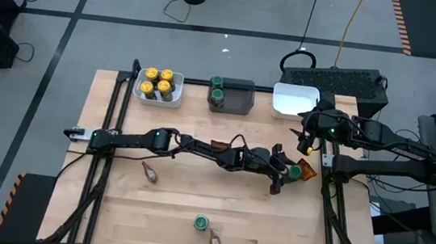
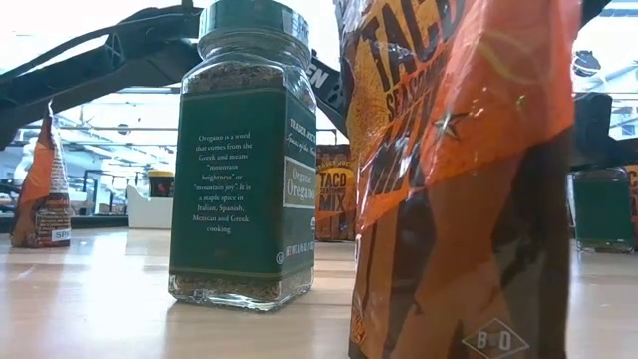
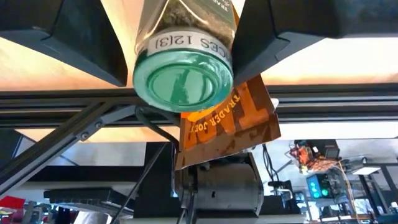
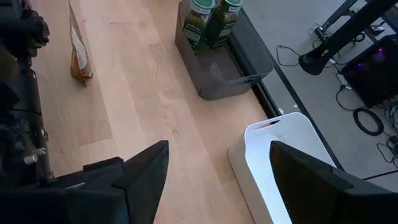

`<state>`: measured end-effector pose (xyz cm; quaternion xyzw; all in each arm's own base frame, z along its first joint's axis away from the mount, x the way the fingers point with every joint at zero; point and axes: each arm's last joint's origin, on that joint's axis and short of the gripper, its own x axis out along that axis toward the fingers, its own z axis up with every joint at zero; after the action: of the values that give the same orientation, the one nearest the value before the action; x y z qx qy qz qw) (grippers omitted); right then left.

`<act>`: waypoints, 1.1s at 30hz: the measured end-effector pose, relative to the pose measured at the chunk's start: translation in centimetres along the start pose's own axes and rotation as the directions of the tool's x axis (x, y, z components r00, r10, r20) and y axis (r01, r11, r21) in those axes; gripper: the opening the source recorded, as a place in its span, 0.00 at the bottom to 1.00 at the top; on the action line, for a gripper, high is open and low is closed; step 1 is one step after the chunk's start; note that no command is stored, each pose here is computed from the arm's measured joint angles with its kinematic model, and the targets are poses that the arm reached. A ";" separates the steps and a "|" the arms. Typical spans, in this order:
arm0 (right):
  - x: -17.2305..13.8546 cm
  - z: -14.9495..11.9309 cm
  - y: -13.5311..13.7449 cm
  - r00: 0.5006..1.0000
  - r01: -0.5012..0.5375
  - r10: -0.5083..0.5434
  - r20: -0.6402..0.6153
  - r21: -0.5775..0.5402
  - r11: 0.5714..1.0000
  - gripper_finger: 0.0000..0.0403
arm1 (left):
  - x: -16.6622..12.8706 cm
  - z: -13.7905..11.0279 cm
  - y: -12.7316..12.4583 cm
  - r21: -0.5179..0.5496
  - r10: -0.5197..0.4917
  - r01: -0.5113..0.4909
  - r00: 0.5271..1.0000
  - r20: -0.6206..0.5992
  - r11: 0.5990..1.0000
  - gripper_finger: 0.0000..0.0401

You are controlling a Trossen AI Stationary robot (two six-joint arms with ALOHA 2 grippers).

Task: Sort spices by type
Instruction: Put the top green seasoning bottle into the black bin

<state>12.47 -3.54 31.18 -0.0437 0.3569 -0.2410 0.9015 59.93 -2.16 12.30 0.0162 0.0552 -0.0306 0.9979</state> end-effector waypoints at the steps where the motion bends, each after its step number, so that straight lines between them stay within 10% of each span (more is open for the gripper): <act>1: 0.0 0.0 0.0 1.000 0.000 0.000 0.000 0.000 1.000 0.65 | 0.0 0.0 0.0 0.000 0.000 0.000 1.000 0.001 1.000 0.67; 16: 0.0 0.0 0.0 1.000 0.000 0.000 -0.001 -0.001 1.000 0.65 | 0.0 0.4 0.0 0.001 -0.019 0.019 1.000 0.014 1.000 0.53; 33: -0.7 -0.3 -0.3 1.000 0.005 -0.005 0.028 0.003 1.000 0.65 | -4.4 9.3 3.1 -0.025 -0.183 0.183 0.946 -0.266 0.983 0.53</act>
<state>11.73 -3.40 31.51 -0.0466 0.3439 -0.2433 0.9057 56.73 0.86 22.16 0.0147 0.1903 -0.1207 0.9742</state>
